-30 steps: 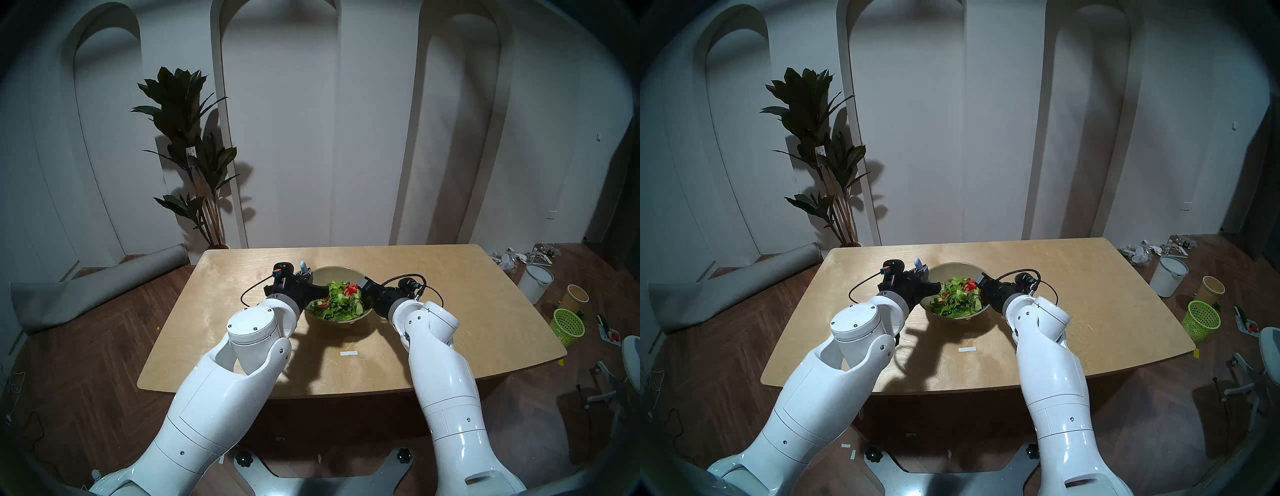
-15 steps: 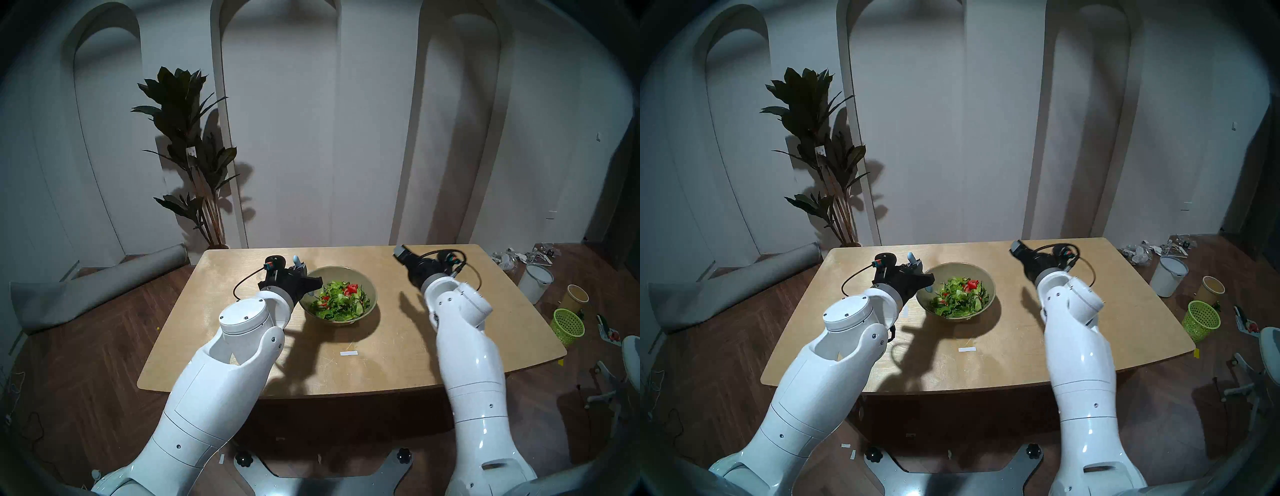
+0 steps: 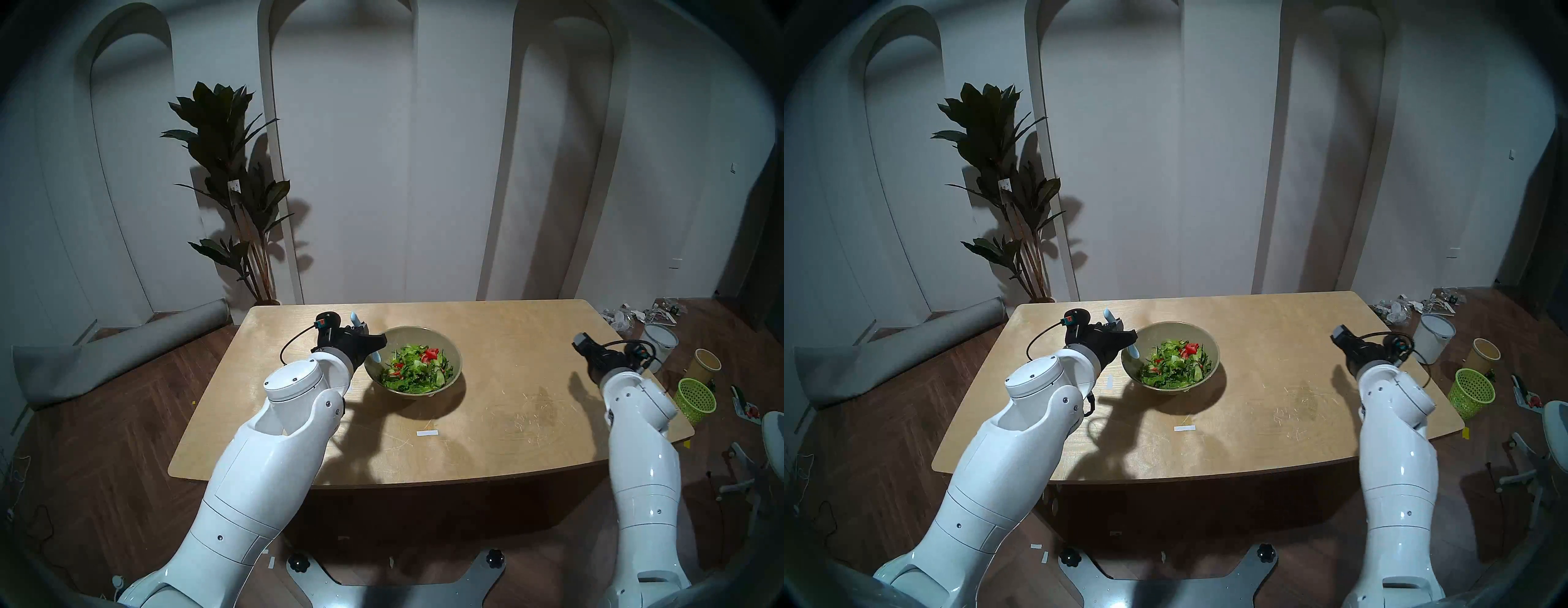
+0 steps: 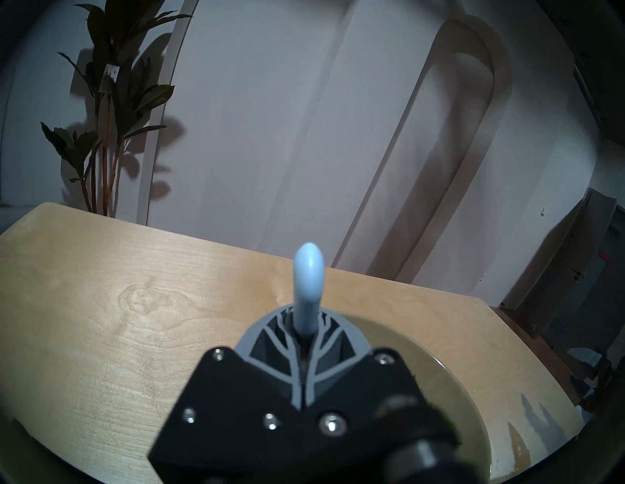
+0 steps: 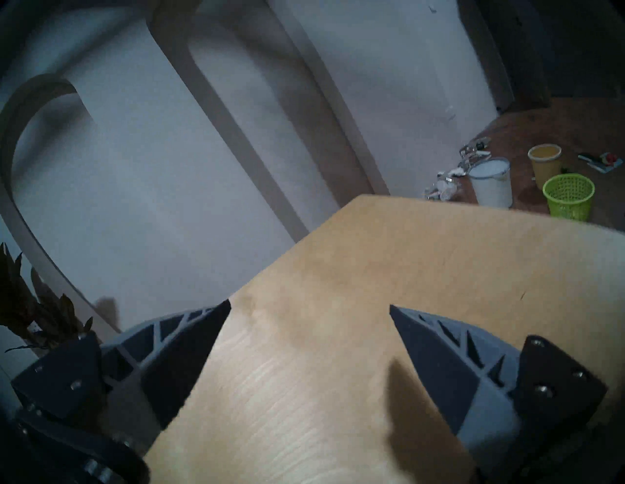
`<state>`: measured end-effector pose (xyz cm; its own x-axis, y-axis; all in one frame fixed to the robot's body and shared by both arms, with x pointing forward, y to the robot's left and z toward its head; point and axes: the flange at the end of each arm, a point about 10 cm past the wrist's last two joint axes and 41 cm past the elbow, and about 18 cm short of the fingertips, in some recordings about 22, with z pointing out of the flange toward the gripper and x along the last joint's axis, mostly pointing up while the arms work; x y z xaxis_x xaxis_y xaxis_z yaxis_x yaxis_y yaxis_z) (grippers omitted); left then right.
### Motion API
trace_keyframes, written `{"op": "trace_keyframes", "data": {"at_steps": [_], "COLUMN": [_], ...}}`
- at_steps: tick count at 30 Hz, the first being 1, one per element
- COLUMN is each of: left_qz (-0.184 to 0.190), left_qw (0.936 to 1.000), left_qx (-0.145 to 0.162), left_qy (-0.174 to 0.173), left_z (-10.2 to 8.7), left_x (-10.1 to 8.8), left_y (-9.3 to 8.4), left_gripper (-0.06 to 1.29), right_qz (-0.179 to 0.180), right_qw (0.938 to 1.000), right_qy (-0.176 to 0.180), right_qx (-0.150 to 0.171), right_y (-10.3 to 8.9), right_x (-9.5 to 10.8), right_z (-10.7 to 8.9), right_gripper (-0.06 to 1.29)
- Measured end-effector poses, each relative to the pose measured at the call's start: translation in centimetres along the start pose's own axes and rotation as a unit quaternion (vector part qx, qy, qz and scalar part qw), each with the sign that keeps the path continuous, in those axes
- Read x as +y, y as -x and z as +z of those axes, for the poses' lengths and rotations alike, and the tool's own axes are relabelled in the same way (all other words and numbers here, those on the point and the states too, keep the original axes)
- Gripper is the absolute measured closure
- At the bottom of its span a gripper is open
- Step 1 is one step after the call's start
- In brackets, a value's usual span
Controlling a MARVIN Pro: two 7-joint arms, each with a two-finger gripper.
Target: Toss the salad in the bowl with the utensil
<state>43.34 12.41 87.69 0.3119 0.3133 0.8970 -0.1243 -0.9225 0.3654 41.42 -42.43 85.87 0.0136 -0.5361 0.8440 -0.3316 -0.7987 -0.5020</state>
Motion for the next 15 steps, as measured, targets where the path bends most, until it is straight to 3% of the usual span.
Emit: {"op": "trace_keyframes", "data": {"at_steps": [8,15], "left_qz": [-0.027,-0.045], "left_qw": [0.9995,0.9986], "left_qx": [-0.011,-0.019], "left_qy": [-0.01,-0.02], "left_z": [0.4,0.8], "left_x": [0.0,0.0], "left_y": [-0.1,-0.1], "left_gripper": [1.26,1.26], "right_qz": [-0.029,-0.054], "right_qw": [0.9951,0.9862], "right_qy": [-0.078,-0.144], "right_qx": [0.053,0.062], "right_y": [-4.6,-5.7], "right_x": [-2.4,-5.6], "right_z": [-1.3,-2.6], "right_gripper": [-0.02,-0.02]}}
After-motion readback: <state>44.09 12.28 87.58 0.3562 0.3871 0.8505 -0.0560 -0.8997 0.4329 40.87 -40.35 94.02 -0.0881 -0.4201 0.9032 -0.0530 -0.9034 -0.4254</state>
